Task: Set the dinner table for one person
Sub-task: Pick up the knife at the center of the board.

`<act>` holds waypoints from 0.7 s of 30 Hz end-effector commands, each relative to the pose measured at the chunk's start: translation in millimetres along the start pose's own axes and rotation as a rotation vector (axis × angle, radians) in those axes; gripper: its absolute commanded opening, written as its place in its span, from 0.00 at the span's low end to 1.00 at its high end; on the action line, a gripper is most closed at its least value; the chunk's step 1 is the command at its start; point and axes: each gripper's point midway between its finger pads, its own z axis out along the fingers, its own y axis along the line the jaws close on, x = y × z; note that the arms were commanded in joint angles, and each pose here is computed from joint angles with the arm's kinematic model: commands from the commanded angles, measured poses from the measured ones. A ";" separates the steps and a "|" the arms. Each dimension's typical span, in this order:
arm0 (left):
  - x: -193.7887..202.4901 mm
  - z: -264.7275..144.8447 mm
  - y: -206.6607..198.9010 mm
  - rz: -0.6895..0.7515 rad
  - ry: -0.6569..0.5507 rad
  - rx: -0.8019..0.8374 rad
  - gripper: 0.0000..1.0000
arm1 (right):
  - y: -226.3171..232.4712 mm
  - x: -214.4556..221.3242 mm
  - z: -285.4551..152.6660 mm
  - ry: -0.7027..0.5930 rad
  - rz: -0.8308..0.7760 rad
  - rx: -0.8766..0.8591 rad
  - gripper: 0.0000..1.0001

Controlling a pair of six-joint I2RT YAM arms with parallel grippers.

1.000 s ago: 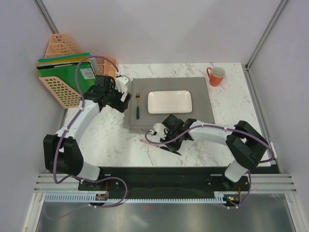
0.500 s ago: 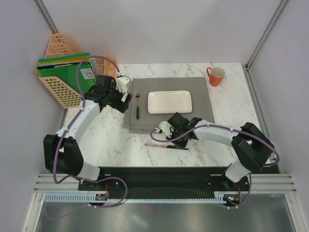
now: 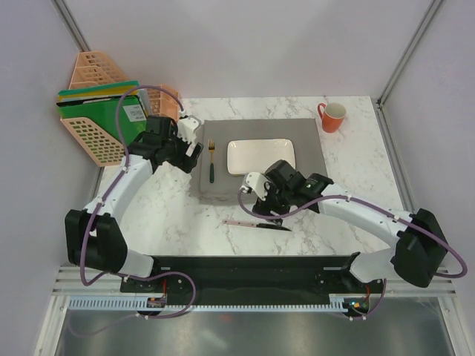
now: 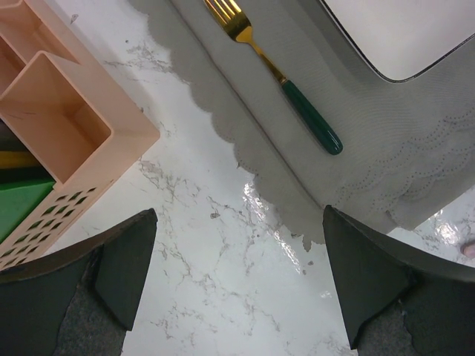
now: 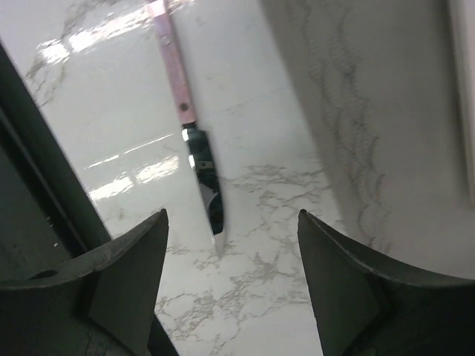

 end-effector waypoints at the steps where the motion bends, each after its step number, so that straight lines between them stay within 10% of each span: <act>1: -12.4 -13.4 4.7 0.046 -0.061 -0.037 1.00 | -57.4 -17.7 -26.4 -0.018 0.011 0.285 0.79; 7: -2.8 -20.1 3.5 0.040 -0.056 -0.060 1.00 | -181.9 -18.5 -67.5 -0.118 0.334 0.629 0.98; 21: 11.3 -36.0 -1.0 0.048 -0.071 -0.090 1.00 | -409.4 -2.4 -118.2 -0.147 0.730 1.057 0.79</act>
